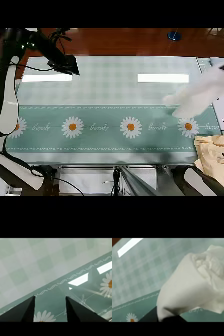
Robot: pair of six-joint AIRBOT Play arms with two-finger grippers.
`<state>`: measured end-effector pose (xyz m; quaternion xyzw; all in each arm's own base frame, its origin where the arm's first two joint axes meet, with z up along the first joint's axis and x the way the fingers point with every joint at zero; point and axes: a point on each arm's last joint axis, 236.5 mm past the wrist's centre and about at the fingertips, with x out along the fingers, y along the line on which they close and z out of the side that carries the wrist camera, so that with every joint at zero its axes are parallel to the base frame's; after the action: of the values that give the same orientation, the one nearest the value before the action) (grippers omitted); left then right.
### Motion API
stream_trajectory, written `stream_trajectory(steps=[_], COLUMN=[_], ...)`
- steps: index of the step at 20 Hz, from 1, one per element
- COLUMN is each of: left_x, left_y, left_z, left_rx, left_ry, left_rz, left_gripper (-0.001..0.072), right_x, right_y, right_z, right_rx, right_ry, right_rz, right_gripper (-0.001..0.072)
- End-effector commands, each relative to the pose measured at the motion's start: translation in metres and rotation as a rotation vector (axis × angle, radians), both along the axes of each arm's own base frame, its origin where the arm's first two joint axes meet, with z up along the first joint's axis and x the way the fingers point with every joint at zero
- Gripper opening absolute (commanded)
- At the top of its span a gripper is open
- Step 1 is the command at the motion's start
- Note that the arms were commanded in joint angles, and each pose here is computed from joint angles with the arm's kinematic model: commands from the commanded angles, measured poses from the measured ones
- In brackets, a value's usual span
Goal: Fold the shirts.
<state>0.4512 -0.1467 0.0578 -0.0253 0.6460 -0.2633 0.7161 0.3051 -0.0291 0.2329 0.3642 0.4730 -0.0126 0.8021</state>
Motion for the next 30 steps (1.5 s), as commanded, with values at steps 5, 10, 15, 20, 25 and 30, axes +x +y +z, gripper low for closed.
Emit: stream_trajectory(steps=[5,10,15,20,25,30], left_x=[0.004,0.01,0.018,0.023,0.024,0.025], left_y=[0.015,0.033,0.078,0.114,0.144,0.16], left_z=[0.002,0.012,0.012,0.013,0.013,0.013], left_rx=[-0.024,-0.08,-0.08,-0.092,-0.093,-0.093], left_ry=[0.004,0.0,-0.008,-0.015,-0.016,-0.02], left_rz=[0.035,0.083,0.173,0.253,0.316,0.351], left_gripper=[0.0465,0.0465,0.0464,0.0465,0.0464,0.0464], right_x=[-0.073,-0.097,-0.127,-0.145,-0.204,-0.271], right_y=[-0.07,-0.104,-0.133,-0.132,-0.15,-0.164], right_z=[0.011,0.004,-0.02,-0.074,-0.112,-0.119], right_rx=[-0.022,-0.05,-0.129,-0.075,-0.174,-0.184], right_ry=[0.056,0.117,0.258,0.424,0.659,0.768], right_rz=[-0.335,-0.525,-0.647,-0.634,-0.685,-0.805], right_gripper=[0.0013,0.0012,0.0012,0.0012,0.0012,0.0013])
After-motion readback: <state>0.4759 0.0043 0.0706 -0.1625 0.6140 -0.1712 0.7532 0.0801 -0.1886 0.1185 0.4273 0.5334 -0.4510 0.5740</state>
